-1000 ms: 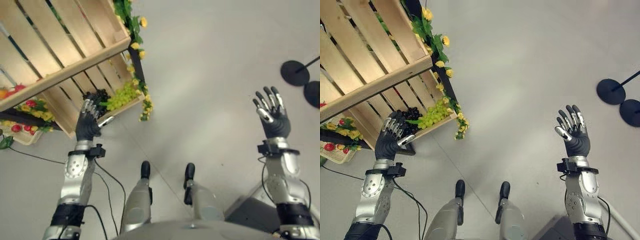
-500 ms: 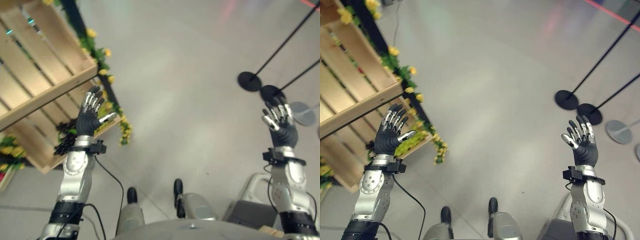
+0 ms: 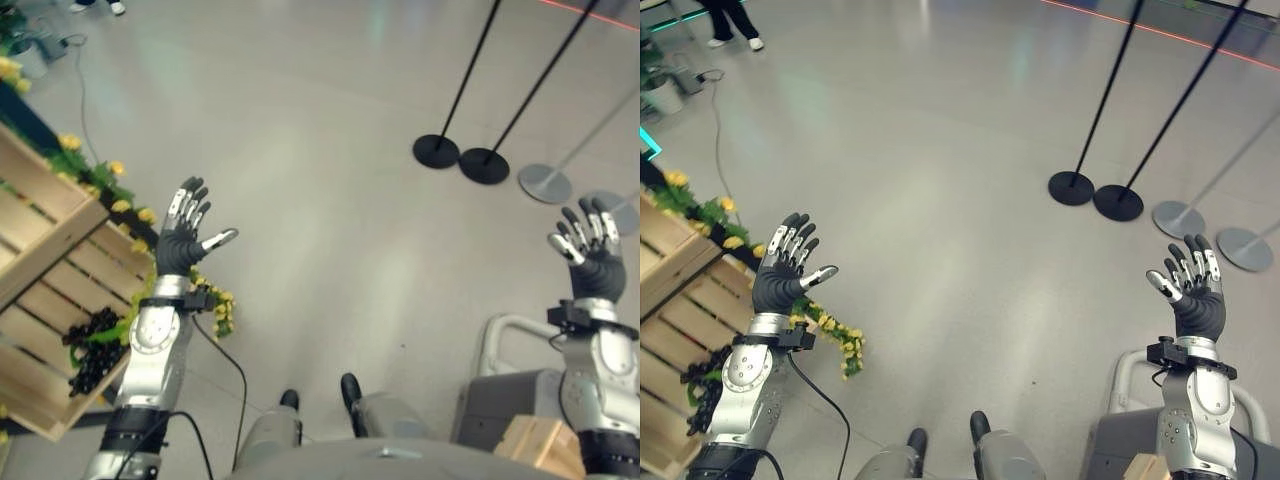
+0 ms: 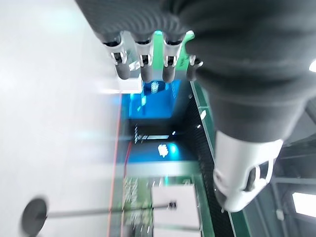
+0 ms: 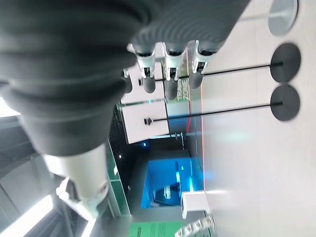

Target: Pick up the fruits from the basket on one side to the basket on the other side

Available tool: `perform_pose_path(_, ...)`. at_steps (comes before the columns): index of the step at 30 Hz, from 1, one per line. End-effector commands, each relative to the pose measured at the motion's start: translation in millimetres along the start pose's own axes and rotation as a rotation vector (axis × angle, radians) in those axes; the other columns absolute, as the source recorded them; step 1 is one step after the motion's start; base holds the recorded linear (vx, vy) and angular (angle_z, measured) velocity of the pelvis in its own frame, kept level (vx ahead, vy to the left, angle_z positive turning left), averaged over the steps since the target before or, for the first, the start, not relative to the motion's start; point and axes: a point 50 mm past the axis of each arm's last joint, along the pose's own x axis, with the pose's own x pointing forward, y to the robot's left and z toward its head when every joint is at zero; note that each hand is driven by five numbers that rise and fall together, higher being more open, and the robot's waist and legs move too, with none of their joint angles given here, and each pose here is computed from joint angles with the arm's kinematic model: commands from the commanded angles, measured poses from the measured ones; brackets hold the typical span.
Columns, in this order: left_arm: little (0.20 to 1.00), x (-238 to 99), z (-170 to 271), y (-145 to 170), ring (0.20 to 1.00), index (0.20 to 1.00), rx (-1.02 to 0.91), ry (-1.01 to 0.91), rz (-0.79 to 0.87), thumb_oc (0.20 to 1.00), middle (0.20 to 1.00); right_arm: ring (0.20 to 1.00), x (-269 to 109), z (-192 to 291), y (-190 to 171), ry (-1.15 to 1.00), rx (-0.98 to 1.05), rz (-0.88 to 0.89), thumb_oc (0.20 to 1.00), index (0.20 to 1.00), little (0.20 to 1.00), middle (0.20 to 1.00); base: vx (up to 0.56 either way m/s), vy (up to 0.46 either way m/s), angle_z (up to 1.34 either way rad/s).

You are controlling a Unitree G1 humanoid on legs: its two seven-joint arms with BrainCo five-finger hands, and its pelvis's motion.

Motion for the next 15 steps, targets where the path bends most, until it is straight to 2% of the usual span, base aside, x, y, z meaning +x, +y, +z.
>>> perform_pose_path(1,1.000,8,34,8,1.000,1.000,0.030,-0.183,0.002,1.000,1.000,1.000,13,20,3,-0.101,-0.039,0.034,1.000,1.000,1.000,1.000,0.04,0.108,-0.81)
perform_pose_path(7,1.000,7,39,15,1.000,1.000,0.069,-0.196,0.032,1.000,1.000,1.000,14,17,7,-0.087,-0.048,0.038,1.000,1.000,1.000,1.000,0.03,0.176,-0.72)
perform_pose_path(15,1.000,6,38,19,1.000,1.000,0.106,-0.191,0.062,1.000,1.000,1.000,7,11,3,-0.047,-0.086,0.023,1.000,1.000,1.000,1.000,-0.02,0.168,-0.43)
